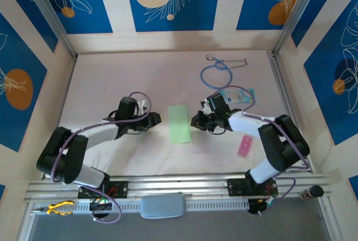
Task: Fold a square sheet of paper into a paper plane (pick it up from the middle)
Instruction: Turn over the paper at the center of the table, then third fold the triangle at the center of the table.
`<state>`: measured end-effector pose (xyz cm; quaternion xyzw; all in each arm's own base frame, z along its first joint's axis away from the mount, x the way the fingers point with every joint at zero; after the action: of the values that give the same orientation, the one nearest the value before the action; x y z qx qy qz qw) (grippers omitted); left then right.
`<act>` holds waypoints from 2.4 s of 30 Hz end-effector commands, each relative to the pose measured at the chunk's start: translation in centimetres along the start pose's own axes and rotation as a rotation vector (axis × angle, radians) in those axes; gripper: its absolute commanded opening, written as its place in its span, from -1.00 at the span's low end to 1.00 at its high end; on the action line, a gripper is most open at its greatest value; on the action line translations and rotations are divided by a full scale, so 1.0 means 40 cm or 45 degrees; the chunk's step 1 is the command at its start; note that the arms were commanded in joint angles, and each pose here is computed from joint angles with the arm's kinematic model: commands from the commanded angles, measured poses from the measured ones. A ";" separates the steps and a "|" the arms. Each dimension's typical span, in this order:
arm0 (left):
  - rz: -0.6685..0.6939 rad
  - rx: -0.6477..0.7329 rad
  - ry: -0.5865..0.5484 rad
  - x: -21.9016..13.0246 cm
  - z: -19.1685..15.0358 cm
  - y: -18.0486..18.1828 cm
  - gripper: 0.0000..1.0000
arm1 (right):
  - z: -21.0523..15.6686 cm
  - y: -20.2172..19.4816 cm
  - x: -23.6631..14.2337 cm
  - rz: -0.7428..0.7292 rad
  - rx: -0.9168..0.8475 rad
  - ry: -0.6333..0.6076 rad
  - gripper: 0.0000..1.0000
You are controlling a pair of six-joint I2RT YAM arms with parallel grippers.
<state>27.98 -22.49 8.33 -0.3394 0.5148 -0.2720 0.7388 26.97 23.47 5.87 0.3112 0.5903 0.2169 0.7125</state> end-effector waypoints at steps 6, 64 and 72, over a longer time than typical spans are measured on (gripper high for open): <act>-0.059 0.023 0.043 0.047 0.010 -0.059 -0.16 | 0.017 0.029 0.046 0.095 -0.015 0.086 -0.90; 0.081 -0.055 0.241 0.191 -0.065 0.013 -0.47 | -0.065 -0.167 0.099 -0.143 0.212 0.178 -0.97; 0.025 -0.062 0.178 0.185 -0.049 -0.005 -0.43 | -0.064 -0.166 0.096 -0.143 0.211 0.175 -0.97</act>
<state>28.64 -27.92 3.52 -0.3218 0.5849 -0.2606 0.6974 27.61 24.29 1.98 0.3396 0.6180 0.2278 0.6714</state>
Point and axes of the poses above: each hand's point on the last joint's axis, 136 mm out from that joint toward the fingers, its own x axis out along the fingers, its own y axis along the line the jaws close on, z = x × y, the point moved 1 cm from there along -x, back along the fingers, and after that the axes turned 1 degree about x, right-handed, at the moved point
